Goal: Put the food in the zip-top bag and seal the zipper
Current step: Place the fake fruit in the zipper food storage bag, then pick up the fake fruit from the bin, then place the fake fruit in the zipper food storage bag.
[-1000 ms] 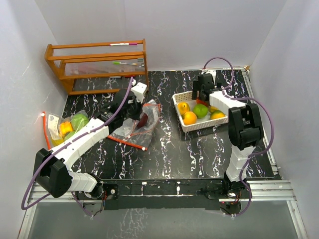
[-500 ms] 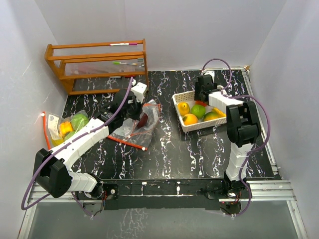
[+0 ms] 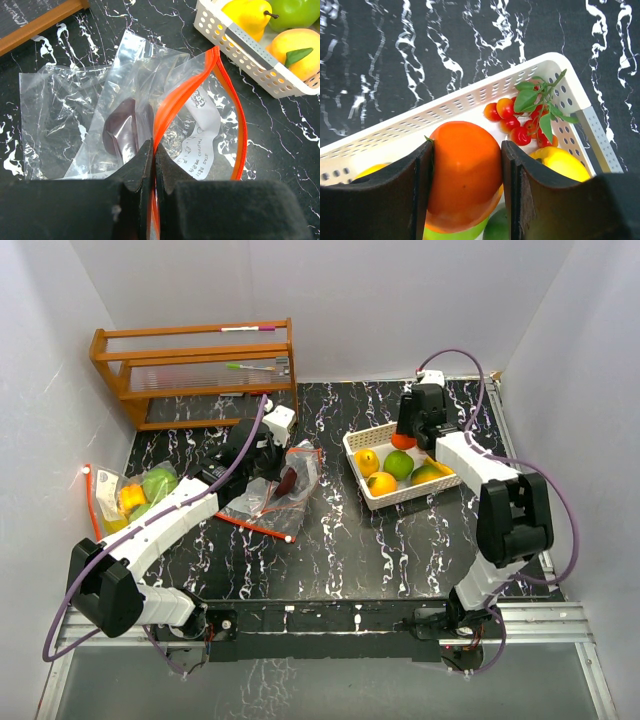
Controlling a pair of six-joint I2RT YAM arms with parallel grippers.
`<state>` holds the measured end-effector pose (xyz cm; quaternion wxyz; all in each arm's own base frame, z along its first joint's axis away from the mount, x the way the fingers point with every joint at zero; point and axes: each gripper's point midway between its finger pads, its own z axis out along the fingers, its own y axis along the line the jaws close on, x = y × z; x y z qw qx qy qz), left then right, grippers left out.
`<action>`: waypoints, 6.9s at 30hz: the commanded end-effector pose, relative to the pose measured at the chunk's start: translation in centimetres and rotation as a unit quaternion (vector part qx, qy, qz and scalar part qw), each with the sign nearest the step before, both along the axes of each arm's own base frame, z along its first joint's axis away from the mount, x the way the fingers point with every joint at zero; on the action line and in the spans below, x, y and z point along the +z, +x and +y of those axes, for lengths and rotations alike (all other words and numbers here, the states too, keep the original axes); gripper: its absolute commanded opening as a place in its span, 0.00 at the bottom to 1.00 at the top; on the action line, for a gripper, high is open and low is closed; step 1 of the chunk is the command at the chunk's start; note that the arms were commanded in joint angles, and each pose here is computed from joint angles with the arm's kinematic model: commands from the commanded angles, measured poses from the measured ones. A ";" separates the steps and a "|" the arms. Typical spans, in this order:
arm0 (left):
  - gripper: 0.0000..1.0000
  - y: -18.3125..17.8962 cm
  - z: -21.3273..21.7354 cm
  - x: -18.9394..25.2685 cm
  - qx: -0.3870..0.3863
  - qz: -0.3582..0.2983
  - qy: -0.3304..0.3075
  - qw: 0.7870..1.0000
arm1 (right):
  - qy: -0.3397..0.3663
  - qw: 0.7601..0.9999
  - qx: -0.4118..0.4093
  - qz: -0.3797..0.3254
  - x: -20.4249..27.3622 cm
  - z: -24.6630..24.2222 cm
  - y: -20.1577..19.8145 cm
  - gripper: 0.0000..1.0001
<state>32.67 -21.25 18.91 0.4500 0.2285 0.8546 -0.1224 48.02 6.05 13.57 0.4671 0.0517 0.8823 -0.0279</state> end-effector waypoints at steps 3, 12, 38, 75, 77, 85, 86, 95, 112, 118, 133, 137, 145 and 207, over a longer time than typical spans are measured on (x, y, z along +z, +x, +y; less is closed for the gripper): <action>0.00 -0.2 0.0 1.1 -0.005 -0.015 -0.010 1.000 | 0.054 0.993 0.045 -0.096 7.9 1.9 -0.8 0.20; 0.00 0.0 -0.3 0.4 -0.007 -0.004 -0.009 1.000 | 0.187 0.955 0.189 -0.130 12.9 9.6 -6.5 0.19; 0.00 -0.2 -0.8 0.6 -0.012 0.000 -0.023 1.000 | 0.272 0.927 0.247 -0.079 7.7 27.7 -14.4 0.19; 0.00 -0.4 -0.8 0.8 -0.016 -0.002 -0.027 1.000 | 0.098 0.992 0.023 -0.077 6.2 11.9 -15.5 0.99; 0.00 -0.5 -0.9 0.8 -0.018 -0.001 -0.028 0.999 | 0.100 0.993 0.024 -0.051 5.2 10.5 -14.8 0.99; 0.00 -0.6 -0.9 1.0 -0.021 -0.002 -0.031 0.999 | 0.092 0.993 0.064 0.024 2.1 9.4 -12.1 0.98; 0.00 -0.6 -0.9 1.0 -0.021 -0.003 -0.031 0.999 | 0.092 0.992 0.074 0.034 1.7 9.8 -11.9 0.98; 0.00 -0.6 -0.8 1.2 -0.021 -0.006 -0.030 0.999 | 0.060 0.993 0.064 0.084 -1.4 9.1 -11.8 0.98; 0.00 -0.7 -0.8 1.1 -0.021 -0.005 -0.029 0.999 | 0.029 0.988 0.046 0.142 -7.6 8.2 -11.9 0.98; 0.00 -0.7 -0.7 1.0 -0.020 -0.004 -0.027 0.999 | 0.025 0.988 0.044 0.144 -7.9 7.9 -11.9 0.95; 0.00 -0.6 -0.6 0.8 -0.018 -0.002 -0.025 1.000 | 0.064 0.995 0.056 0.047 1.6 7.9 -11.3 0.43; 0.00 -0.5 -0.6 0.7 -0.017 -0.002 -0.024 1.000 | 0.087 0.989 0.122 0.010 5.9 9.4 -12.0 0.43; 0.00 -0.4 -0.7 0.8 -0.017 -0.002 -0.025 1.000 | 0.232 0.914 0.329 -0.049 12.1 16.8 -16.0 0.41; 0.00 0.4 -0.6 5.9 0.008 -0.029 -0.074 0.997 | 0.224 0.950 0.218 0.001 3.6 24.0 -18.7 0.98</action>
